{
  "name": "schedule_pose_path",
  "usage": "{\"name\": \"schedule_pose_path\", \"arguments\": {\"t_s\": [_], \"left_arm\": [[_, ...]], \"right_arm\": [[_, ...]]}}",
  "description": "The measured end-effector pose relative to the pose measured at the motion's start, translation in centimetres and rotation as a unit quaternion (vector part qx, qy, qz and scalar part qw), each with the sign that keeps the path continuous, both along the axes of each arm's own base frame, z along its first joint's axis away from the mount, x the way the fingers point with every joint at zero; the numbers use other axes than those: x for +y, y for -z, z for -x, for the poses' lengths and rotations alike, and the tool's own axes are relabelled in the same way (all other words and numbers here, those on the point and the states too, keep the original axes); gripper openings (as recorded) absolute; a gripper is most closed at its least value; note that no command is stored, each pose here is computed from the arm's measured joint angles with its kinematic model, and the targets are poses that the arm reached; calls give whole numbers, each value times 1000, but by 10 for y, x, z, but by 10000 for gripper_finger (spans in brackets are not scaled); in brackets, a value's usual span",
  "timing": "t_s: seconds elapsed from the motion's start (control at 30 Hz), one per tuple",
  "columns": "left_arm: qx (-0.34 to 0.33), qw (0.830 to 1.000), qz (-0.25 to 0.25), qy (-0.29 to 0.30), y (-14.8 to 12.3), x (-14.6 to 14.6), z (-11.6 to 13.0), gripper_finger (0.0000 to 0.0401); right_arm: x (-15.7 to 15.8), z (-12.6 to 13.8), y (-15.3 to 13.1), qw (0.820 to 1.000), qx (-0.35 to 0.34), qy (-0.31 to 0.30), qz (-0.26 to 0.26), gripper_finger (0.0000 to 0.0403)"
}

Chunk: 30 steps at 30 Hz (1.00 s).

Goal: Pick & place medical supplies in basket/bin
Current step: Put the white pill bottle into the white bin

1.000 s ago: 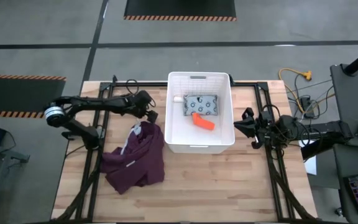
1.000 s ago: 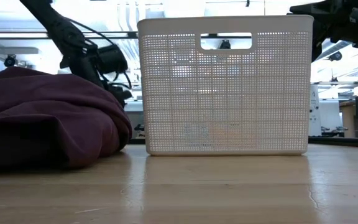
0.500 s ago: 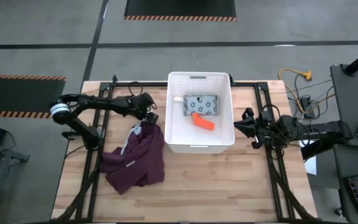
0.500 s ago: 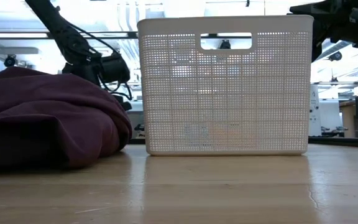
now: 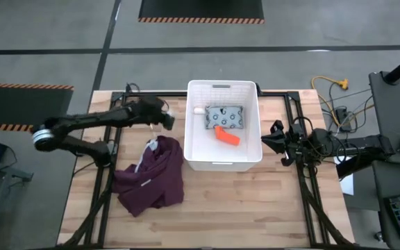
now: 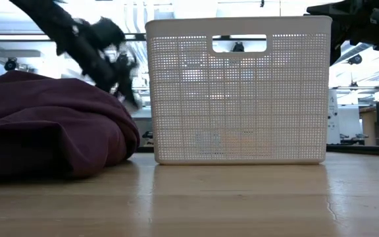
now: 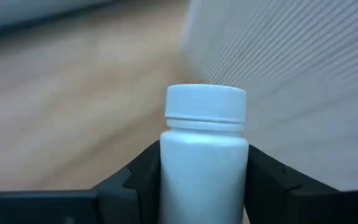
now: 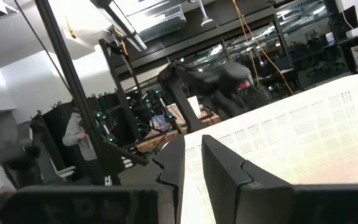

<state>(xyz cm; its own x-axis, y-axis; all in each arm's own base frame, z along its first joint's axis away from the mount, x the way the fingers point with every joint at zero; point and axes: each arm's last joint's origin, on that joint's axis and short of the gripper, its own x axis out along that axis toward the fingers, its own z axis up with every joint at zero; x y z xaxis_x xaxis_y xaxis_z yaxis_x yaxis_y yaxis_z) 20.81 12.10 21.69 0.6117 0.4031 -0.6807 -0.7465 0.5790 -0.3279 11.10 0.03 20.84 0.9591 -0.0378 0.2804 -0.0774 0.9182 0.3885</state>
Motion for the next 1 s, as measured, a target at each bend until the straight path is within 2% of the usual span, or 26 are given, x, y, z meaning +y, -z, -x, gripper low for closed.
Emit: {"name": "schedule_pose_path", "arguments": {"t_s": [0.1,0.23,0.47,0.67,0.87,1.0], "left_arm": [[-99,993,-66,14,-33,-6,3,156],[-214,965,-149,35,-72,-17,9,158],[-319,926,-186,80,-99,-40,0,160],[-295,917,-224,150,-124,-53,-32,159],[-176,941,-217,193,-124,-45,-72,159],[-124,940,-203,245,-125,-41,-92,158]], "right_arm": [[0,0,0,1000,0,0,1,47],[0,0,0,1000,0,0,1,47],[0,0,0,1000,0,0,0,47],[0,0,0,1000,-1,1,0,47],[-1,0,0,1000,-1,11,-3,47],[-1,0,0,1000,-2,12,-4,47]]}}
